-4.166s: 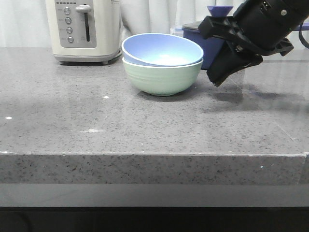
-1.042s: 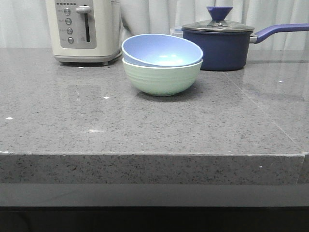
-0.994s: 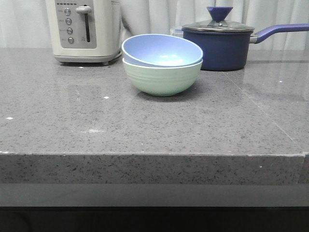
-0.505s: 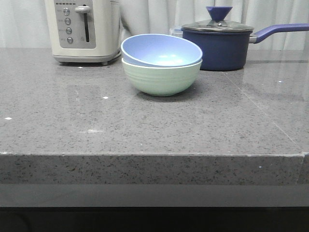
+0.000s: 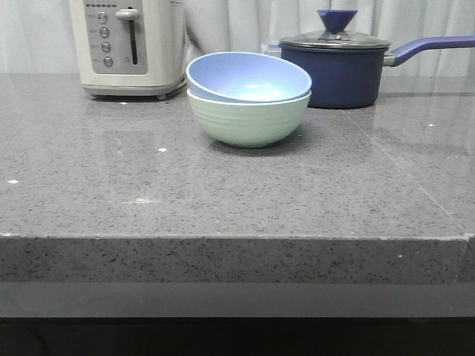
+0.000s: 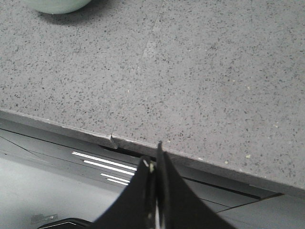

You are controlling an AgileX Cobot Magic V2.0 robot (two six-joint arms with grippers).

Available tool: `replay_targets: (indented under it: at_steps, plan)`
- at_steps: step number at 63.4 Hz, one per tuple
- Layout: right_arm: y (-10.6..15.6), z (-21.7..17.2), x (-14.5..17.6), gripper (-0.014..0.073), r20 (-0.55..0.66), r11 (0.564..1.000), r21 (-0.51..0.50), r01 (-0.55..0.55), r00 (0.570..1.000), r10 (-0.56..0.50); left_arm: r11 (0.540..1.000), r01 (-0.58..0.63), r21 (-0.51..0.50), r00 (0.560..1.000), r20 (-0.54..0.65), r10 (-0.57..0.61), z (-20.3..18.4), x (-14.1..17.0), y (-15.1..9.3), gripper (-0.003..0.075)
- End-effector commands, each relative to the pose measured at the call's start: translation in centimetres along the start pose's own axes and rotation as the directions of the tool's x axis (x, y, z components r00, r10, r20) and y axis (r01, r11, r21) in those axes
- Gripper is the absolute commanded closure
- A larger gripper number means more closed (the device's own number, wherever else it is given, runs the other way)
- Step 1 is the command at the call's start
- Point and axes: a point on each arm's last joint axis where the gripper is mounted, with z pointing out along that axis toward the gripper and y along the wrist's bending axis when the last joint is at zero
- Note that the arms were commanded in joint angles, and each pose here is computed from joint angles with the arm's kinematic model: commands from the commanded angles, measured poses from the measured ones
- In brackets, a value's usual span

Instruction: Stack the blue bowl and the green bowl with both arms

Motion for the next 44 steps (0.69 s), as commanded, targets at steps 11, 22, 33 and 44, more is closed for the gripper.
replay_targets:
  at_steps: [11, 22, 33, 44]
  plan:
    - [0.1, -0.5, -1.1, 0.0649, 0.082, 1.0, 0.001, 0.012, 0.997, -0.012, 1.0, 0.015, 0.014, 0.995, 0.098, -0.017, -0.2, -0.7, -0.1, 0.074]
    - [0.0, -0.6, -1.0, 0.0649, 0.088, 1.0, 0.004, 0.013, 0.996, -0.014, 1.0, 0.015, 0.014, 0.995, 0.098, -0.017, -0.2, -0.7, -0.1, 0.074]
    - [-1.4, -1.7, 0.5, 0.0649, 0.324, 0.99, 0.142, 0.004, 0.945, -0.05, 1.0, 0.015, 0.014, 0.995, 0.098, -0.017, -0.2, -0.7, -0.1, 0.074]
    - [-2.2, 0.1, 4.8, 0.0654, 0.568, 0.97, 0.24, 0.031, 0.806, -0.167, 1.0, 0.015, 0.014, 0.995, 0.098, -0.017, -0.2, -0.7, -0.1, 0.074]
